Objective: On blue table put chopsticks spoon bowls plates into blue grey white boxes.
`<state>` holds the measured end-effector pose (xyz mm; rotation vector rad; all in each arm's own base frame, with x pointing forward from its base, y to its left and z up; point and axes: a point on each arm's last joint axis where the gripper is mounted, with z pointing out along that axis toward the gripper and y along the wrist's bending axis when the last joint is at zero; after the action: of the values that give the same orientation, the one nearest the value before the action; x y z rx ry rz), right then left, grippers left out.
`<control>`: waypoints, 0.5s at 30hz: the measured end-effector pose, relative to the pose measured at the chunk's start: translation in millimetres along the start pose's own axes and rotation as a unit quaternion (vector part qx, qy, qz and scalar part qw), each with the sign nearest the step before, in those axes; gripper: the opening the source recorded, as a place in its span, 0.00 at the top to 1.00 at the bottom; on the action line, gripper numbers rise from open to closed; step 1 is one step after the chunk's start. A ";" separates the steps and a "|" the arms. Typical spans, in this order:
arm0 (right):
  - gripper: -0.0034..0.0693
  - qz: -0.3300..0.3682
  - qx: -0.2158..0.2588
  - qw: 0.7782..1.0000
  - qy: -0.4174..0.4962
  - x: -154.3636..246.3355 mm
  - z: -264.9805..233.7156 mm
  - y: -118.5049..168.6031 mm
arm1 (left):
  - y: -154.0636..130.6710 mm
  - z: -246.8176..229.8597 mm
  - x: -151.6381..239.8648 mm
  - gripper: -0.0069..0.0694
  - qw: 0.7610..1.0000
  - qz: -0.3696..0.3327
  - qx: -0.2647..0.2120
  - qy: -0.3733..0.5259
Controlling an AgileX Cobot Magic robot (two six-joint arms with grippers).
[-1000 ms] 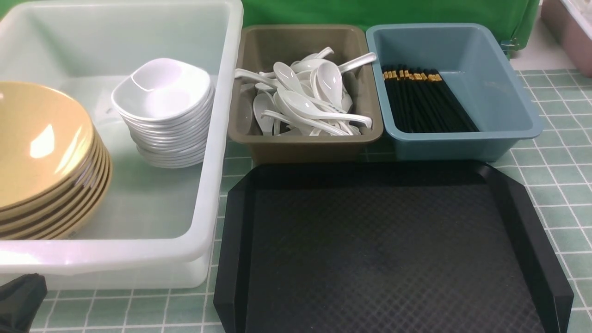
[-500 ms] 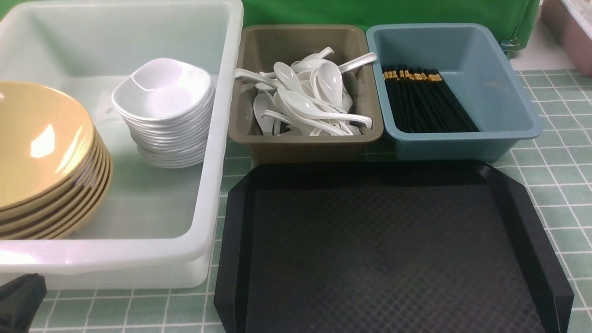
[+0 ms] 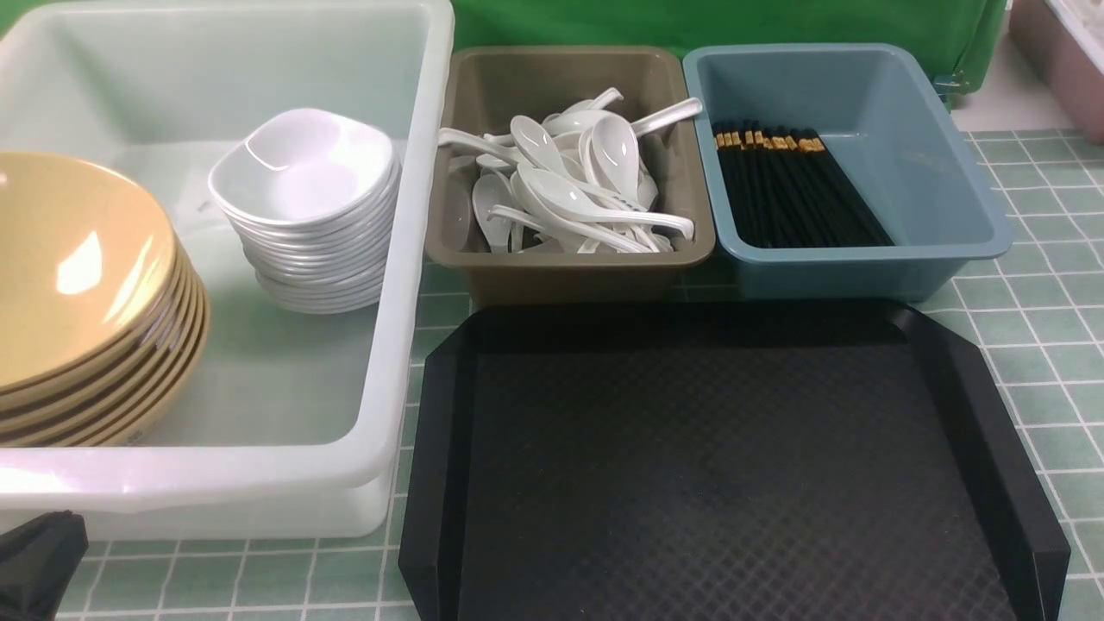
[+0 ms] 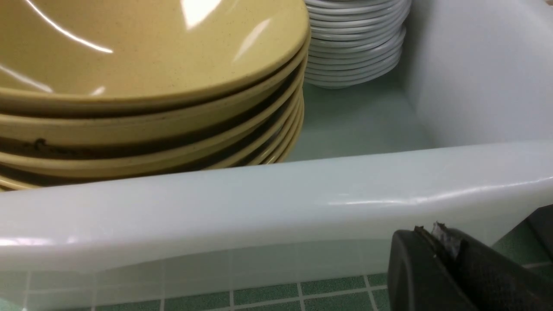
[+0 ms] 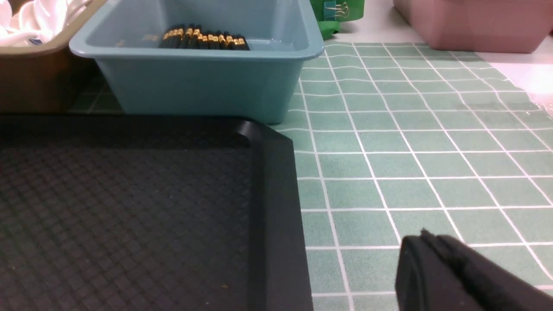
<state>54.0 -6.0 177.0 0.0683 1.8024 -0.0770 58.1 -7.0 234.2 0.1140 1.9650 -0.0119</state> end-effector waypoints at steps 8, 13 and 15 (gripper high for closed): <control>0.90 0.000 0.000 1.000 0.000 0.1 0.0 0.0 | 0.0 0.0 0.0 0.91 1.000 -0.002 0.000 0.000; 0.90 0.000 0.001 1.000 0.000 0.1 0.0 -0.1 | 0.0 0.0 0.0 0.91 1.000 0.000 0.000 0.000; 0.90 0.000 0.001 1.000 0.000 0.1 0.0 -0.1 | 0.0 0.0 0.0 0.91 1.000 0.000 0.000 0.000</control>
<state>54.0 -6.1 176.9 0.0699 1.8030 -0.0784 58.1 -7.0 234.2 0.1134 1.9651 -0.0123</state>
